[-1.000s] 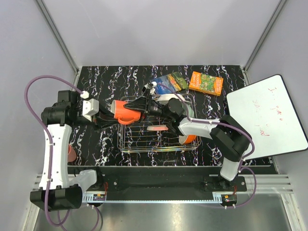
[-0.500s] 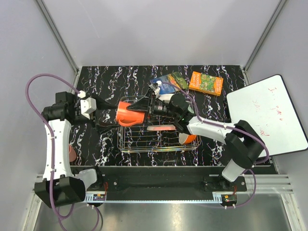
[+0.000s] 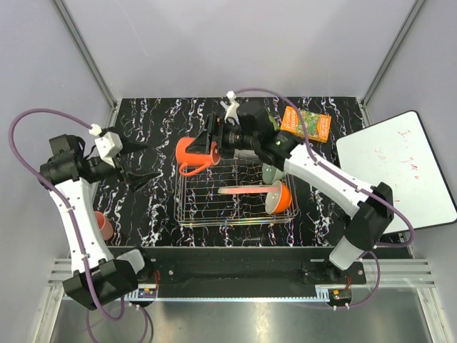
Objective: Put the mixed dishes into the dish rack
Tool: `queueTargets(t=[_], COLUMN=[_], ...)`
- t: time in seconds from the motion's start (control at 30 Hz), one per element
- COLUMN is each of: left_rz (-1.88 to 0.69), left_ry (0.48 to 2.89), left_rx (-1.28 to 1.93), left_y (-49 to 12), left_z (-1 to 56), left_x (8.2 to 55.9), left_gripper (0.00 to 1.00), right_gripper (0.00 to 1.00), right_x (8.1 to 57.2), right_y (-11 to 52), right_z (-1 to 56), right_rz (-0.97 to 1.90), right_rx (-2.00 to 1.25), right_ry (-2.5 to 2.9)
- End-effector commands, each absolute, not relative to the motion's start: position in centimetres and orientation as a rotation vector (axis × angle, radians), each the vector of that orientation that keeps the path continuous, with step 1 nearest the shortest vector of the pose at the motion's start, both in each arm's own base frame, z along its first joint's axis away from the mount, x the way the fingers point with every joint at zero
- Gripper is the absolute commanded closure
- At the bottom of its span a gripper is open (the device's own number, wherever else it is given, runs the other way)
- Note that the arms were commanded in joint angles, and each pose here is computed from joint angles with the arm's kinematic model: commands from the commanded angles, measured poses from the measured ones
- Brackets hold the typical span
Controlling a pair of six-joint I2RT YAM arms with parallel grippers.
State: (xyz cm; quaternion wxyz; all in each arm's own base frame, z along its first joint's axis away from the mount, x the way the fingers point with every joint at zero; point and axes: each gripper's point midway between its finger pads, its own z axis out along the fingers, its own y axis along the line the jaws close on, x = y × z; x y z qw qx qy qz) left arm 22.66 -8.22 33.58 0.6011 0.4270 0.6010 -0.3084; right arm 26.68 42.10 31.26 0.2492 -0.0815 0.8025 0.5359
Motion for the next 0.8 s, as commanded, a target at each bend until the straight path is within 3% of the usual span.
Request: queueTargets(t=[0.0,0.23,0.77], left_rz=[-0.820,-0.741,-0.707], left_ry=[1.639,1.916,1.950], left_rx=[0.752,0.664,0.652], left_y=[-6.8,-4.4,-3.2], left_z=[34.0,30.3,27.4], left_x=[23.0,23.0,22.5], left_gripper=[0.01,0.01,0.01], right_gripper=[1.00,1.00,1.00], right_x=[30.3,33.3,36.1], right_y=[39.0,38.9,43.5], right_z=[29.1,23.6,16.7], right_rz=[0.988,0.612,0.213], right_rx=[-0.342,-0.428,-0.680], right_ry=[2.242,2.343,2.382])
